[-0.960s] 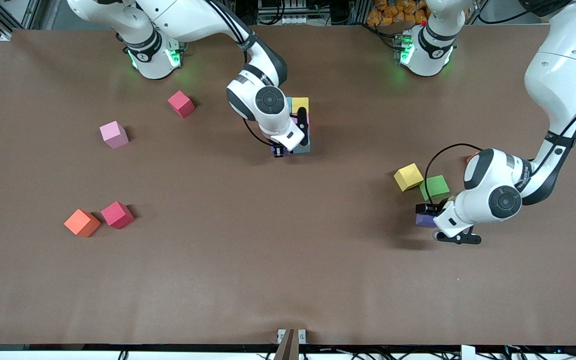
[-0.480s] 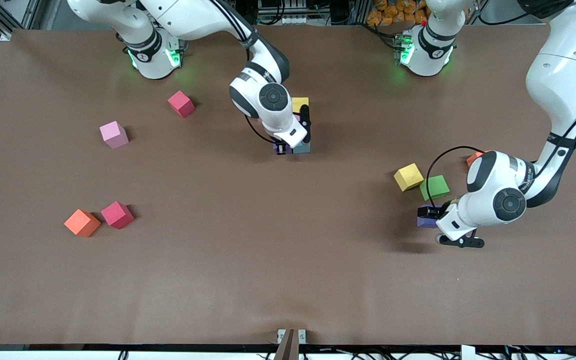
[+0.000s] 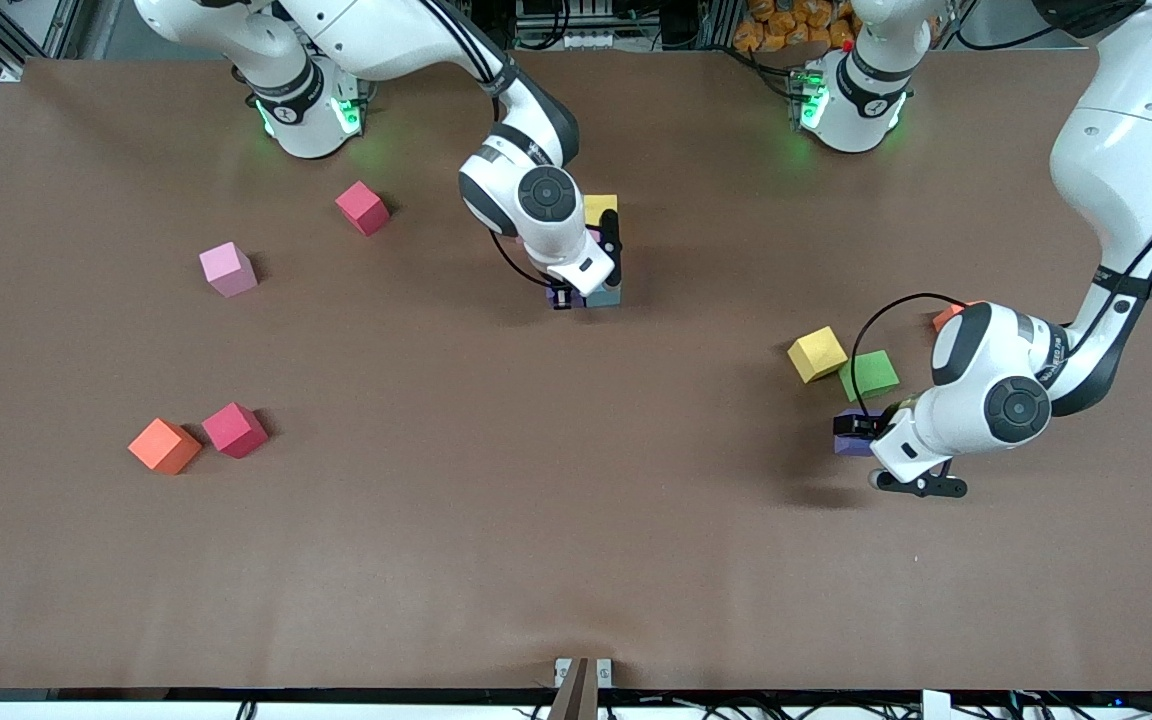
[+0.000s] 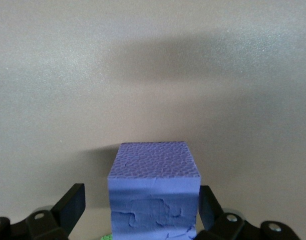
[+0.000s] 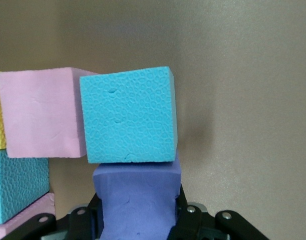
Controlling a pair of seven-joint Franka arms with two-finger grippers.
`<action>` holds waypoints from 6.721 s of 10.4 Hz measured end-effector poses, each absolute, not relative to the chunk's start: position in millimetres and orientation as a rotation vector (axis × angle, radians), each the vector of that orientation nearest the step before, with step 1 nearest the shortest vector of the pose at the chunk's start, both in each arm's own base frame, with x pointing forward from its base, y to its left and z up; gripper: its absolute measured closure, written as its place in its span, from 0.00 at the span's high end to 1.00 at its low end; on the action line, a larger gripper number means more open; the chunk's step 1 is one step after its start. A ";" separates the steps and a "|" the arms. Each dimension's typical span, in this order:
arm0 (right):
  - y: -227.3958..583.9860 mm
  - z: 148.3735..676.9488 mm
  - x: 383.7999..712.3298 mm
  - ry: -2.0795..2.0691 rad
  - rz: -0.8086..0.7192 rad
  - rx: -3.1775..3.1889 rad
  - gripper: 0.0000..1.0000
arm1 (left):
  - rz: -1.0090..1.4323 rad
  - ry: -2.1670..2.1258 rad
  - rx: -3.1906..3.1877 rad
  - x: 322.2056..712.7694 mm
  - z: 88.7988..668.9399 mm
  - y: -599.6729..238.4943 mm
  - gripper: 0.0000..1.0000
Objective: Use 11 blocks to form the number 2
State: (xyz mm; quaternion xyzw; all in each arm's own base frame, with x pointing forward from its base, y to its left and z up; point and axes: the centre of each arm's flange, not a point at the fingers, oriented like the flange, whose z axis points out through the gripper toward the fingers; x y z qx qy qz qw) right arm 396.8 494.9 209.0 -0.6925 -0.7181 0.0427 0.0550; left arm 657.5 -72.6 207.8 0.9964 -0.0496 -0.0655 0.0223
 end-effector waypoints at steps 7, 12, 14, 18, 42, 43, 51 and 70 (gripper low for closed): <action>495.7 208.8 395.7 -2.182 0.131 -2.101 1.00 | -0.204 -0.150 3.083 658.8 205.7 -72.0 1.00; 493.8 210.3 396.3 -2.180 0.183 -2.104 1.00 | -0.204 -0.149 3.083 659.0 205.7 -71.9 1.00; 493.7 213.3 396.4 -2.181 0.195 -2.104 1.00 | -0.203 -0.149 3.083 659.2 205.9 -71.8 1.00; 489.5 229.1 400.6 -2.179 0.223 -2.114 1.00 | -0.201 -0.148 3.083 659.8 206.5 -71.6 1.00; 92.5 253.7 673.8 -1.427 0.098 -2.700 1.00 | -0.146 -0.173 3.070 670.7 219.5 -89.0 0.56; 79.9 254.4 676.9 -1.366 0.100 -2.749 1.00 | -0.117 -0.189 3.058 674.1 230.1 -98.7 0.56; 10.6 232.9 673.5 -1.138 -0.038 -2.940 1.00 | -0.027 0.025 2.958 654.7 300.3 -248.0 0.56; -29.8 199.5 643.3 -1.100 0.075 -2.973 1.00 | -0.261 2.001 2.215 404.6 316.7 -604.1 0.56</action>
